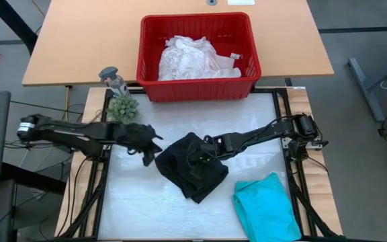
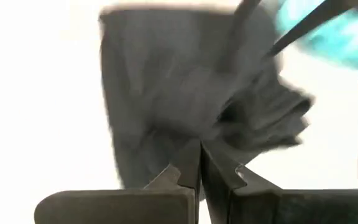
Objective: Fold Laundry from Bin
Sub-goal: Fold the black shorts
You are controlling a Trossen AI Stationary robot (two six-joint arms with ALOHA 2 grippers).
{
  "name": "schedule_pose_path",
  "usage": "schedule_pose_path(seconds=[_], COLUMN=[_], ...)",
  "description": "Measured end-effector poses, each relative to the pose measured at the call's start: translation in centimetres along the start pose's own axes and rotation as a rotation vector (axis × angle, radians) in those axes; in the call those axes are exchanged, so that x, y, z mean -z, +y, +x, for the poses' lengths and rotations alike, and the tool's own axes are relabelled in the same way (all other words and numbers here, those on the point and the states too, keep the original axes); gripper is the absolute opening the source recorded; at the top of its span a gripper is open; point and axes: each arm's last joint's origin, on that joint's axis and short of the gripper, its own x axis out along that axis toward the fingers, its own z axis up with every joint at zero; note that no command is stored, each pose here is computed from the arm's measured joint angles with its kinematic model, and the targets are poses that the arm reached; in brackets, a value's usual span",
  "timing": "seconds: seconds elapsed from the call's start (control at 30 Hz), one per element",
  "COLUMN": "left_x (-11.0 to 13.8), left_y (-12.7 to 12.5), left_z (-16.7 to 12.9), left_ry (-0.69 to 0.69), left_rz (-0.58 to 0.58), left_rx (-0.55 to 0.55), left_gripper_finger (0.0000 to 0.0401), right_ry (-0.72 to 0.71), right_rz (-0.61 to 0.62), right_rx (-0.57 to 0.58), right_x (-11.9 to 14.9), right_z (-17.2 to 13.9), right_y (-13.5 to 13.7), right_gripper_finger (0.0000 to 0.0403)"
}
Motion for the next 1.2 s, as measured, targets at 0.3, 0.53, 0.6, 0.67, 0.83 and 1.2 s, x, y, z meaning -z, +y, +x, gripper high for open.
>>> schedule_pose_path(seconds=[0.3,0.53,0.6,0.67,0.83,1.2], left_x=[-1.4,-1.4,-0.9,-0.3,1.6,3.8], left_y=[-1.0,-1.4,-1.2,-1.1,-0.9,-0.9], left_z=[1.9,6.7,7.7,8.4,9.0,8.7], left_ry=[-0.173,-0.164,-0.118,-0.047,0.119,0.229], left_rz=[0.086,0.099,0.083,0.070,0.045,0.048], left_rx=[-0.002,0.086,0.099,0.122,0.090,-0.096], left_gripper_finger=[0.0000,0.0000,0.0000,0.0000,0.0000,0.0000], right_ry=[0.010,0.057,0.088,0.117,0.149,0.209], right_rz=[0.024,0.020,0.016,0.011,0.005,0.031], right_rx=[0.010,0.039,0.058,0.077,0.127,0.172], right_x=[0.0,0.5,0.8,1.1,1.5,2.3], right_z=[0.0,0.0,0.0,-0.1,-0.2,0.1], right_y=[-0.2,-0.5,-0.7,-0.8,-1.2,-1.7], right_gripper_finger=[0.0207,0.0205,0.0205,0.0205,0.0205,0.0205])
